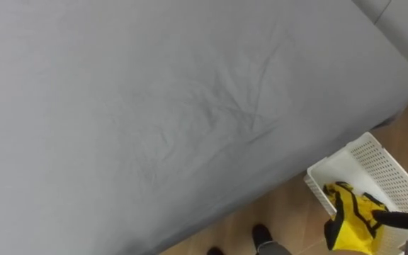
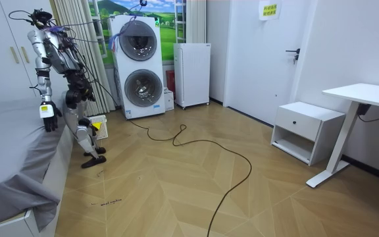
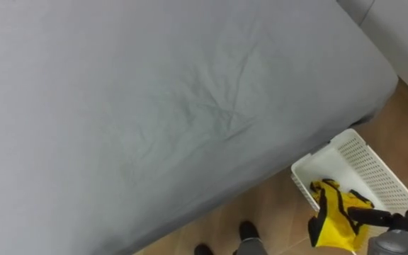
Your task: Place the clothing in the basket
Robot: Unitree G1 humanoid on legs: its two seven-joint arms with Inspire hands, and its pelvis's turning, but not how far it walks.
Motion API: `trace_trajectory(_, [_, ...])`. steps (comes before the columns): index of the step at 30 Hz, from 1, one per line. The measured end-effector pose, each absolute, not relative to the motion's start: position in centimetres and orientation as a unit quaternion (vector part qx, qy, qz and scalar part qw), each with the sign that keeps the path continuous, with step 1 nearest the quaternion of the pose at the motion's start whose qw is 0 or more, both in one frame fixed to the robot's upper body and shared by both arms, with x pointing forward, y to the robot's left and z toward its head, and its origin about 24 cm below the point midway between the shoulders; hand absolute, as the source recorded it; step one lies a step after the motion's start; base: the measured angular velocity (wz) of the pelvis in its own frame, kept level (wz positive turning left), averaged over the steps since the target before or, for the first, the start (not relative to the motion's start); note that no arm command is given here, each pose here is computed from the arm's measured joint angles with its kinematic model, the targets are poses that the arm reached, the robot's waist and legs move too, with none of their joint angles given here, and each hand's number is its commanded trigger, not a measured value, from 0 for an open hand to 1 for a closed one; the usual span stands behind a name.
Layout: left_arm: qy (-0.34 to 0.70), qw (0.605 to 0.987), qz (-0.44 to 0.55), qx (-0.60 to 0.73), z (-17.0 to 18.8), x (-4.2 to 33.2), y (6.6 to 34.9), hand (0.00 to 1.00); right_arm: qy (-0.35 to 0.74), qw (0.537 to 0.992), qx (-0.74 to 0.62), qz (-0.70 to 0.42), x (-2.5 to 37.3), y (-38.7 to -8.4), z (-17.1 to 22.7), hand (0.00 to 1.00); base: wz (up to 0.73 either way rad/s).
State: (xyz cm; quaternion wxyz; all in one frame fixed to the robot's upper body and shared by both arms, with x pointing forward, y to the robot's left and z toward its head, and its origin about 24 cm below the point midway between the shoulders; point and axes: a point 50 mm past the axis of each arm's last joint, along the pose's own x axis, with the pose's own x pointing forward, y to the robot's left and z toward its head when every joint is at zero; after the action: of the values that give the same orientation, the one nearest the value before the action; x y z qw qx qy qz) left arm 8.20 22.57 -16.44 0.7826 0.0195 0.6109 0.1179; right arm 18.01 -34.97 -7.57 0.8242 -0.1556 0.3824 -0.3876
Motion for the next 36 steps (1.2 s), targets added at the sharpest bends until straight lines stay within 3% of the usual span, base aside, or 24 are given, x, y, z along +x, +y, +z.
trace_trajectory(7, [0.605, 0.787, 0.116, 0.019, -16.4, 7.7, 23.1, 0.00, 0.389, 0.822, -0.157, -0.384, 17.6, -34.8, -7.9, 0.00, 0.08])
trace_trajectory(11, [0.600, 0.791, 0.120, 0.018, -16.3, 7.5, 23.7, 0.00, 0.423, 0.813, -0.165, -0.365, 14.9, -34.4, -9.4, 0.00, 0.23])
trace_trajectory(24, [0.592, 0.797, 0.083, 0.087, -16.1, 7.2, 24.0, 0.00, 0.490, 0.828, -0.117, -0.247, 12.1, -28.0, -13.6, 0.00, 0.42])
trace_trajectory(29, [0.587, 0.798, 0.087, 0.106, -16.0, 7.2, 24.1, 0.00, 0.525, 0.812, -0.111, -0.229, 9.6, -27.1, -14.7, 0.00, 0.30])
trace_trajectory(36, [0.582, 0.800, 0.099, 0.107, -16.2, 7.3, 23.2, 0.00, 0.542, 0.809, -0.116, -0.198, 9.0, -26.1, -15.2, 0.00, 0.07])
